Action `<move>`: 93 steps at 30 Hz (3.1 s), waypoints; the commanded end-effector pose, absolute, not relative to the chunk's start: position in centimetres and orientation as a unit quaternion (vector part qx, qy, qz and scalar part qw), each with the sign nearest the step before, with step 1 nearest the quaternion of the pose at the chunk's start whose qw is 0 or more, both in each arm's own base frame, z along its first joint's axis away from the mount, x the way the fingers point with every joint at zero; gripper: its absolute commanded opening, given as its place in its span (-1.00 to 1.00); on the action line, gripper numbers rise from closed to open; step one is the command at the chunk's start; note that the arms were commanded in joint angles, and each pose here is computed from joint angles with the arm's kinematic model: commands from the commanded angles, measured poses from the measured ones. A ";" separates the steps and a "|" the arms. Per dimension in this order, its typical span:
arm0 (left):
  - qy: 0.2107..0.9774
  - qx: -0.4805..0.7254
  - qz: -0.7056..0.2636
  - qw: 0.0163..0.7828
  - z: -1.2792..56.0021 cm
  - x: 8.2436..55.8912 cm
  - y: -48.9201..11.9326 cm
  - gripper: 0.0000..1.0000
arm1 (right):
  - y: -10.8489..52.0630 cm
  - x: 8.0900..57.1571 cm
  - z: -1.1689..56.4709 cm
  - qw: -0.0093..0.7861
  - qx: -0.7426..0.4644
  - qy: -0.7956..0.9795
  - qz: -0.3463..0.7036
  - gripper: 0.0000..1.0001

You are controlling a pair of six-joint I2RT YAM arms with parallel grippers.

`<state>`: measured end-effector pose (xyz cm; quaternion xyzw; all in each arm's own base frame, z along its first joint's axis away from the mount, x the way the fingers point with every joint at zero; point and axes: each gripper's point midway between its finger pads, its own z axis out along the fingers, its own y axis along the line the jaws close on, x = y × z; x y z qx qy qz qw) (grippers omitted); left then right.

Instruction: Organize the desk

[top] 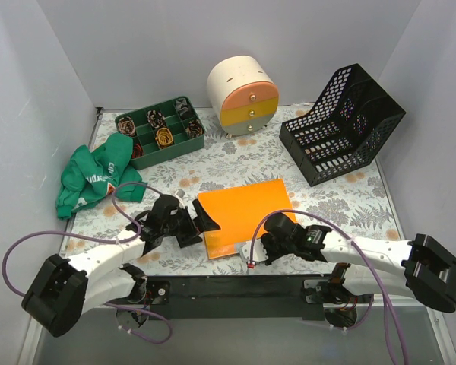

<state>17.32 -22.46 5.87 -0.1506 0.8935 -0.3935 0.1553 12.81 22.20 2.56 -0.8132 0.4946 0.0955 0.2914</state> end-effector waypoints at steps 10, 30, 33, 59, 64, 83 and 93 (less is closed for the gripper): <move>0.827 -0.176 -0.437 0.308 13.9 19.7 -20.4 0.97 | 23.1 12.3 8.4 0.341 -0.789 0.492 0.140 -0.97; 0.808 -0.298 -0.474 0.181 9.5 18.1 -21.6 0.97 | 24.4 13.7 13.2 0.374 -0.750 0.502 0.213 -0.97; 0.803 -0.300 -0.487 0.167 9.5 18.5 -22.4 0.95 | 25.0 13.1 13.4 0.369 -0.748 0.498 0.237 -0.97; 0.790 0.349 -0.305 0.401 22.6 23.7 -24.0 -1.00 | 23.1 24.5 28.9 0.477 -0.613 0.564 0.281 0.97; 0.748 0.388 -0.298 0.449 26.4 23.8 -24.0 -1.00 | 21.3 27.9 30.7 0.464 -0.595 0.577 0.312 0.93; 0.657 0.461 -0.333 0.495 32.8 23.3 -26.1 -1.00 | 26.6 21.7 26.7 0.354 -0.629 0.519 0.458 -0.01; 0.645 0.397 -0.352 0.550 34.4 23.6 -25.9 0.24 | 25.4 20.3 28.4 0.379 -0.624 0.507 0.458 -0.97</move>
